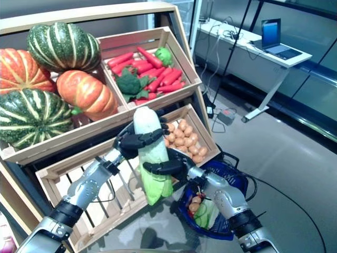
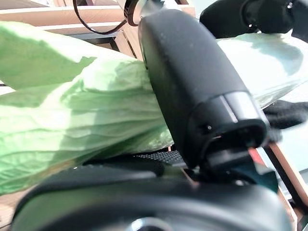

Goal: Put vegetables into the basket

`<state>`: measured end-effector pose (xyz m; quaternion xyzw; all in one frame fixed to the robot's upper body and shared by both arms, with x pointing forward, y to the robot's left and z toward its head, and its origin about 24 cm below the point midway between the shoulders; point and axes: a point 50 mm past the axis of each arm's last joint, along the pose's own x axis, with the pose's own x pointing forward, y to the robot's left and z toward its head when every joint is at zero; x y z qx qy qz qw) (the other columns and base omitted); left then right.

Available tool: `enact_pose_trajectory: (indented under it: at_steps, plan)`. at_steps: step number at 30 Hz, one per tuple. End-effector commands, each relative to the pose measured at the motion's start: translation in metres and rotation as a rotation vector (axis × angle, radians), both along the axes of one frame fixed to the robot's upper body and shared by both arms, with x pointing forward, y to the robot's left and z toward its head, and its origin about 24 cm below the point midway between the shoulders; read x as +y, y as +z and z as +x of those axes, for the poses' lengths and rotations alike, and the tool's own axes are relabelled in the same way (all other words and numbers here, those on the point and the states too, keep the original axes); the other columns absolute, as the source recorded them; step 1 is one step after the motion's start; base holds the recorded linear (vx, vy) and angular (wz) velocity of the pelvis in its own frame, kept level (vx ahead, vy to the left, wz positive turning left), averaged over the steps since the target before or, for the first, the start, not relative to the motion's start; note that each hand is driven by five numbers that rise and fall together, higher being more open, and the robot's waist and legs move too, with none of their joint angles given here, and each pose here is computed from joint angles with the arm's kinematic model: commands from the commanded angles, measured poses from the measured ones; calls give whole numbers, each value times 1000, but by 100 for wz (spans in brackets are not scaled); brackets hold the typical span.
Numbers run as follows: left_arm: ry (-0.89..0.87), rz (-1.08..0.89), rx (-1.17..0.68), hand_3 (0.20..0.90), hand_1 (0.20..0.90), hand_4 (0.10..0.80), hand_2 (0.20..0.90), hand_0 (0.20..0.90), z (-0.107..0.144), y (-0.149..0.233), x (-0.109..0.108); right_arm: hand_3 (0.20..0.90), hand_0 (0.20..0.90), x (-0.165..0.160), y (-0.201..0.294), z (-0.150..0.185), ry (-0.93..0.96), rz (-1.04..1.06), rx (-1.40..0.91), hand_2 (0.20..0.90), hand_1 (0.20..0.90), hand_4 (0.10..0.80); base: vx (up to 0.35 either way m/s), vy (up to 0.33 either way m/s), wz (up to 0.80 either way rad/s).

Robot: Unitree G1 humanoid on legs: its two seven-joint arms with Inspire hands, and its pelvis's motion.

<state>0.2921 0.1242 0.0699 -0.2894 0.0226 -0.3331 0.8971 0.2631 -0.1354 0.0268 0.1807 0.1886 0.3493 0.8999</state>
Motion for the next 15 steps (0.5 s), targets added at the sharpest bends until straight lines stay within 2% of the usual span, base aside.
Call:
enact_pose_trajectory:
  at_steps: [1,6,15]
  plan:
    - [-75,-166,-300,900,900,800,900,900,0,58,-8,300,300,-39,15,18,-234,82,-110,300,300,400,14,-31,-1]
    - [35,-117,-240,900,900,800,900,900,-1,41,24,300,300,-76,-11,-3,-395,37,-23,300,300,400,3,-6,0]
    - [232,-99,-206,900,900,800,900,900,7,33,67,300,300,-125,-29,-17,-623,7,59,300,300,400,0,-14,-6]
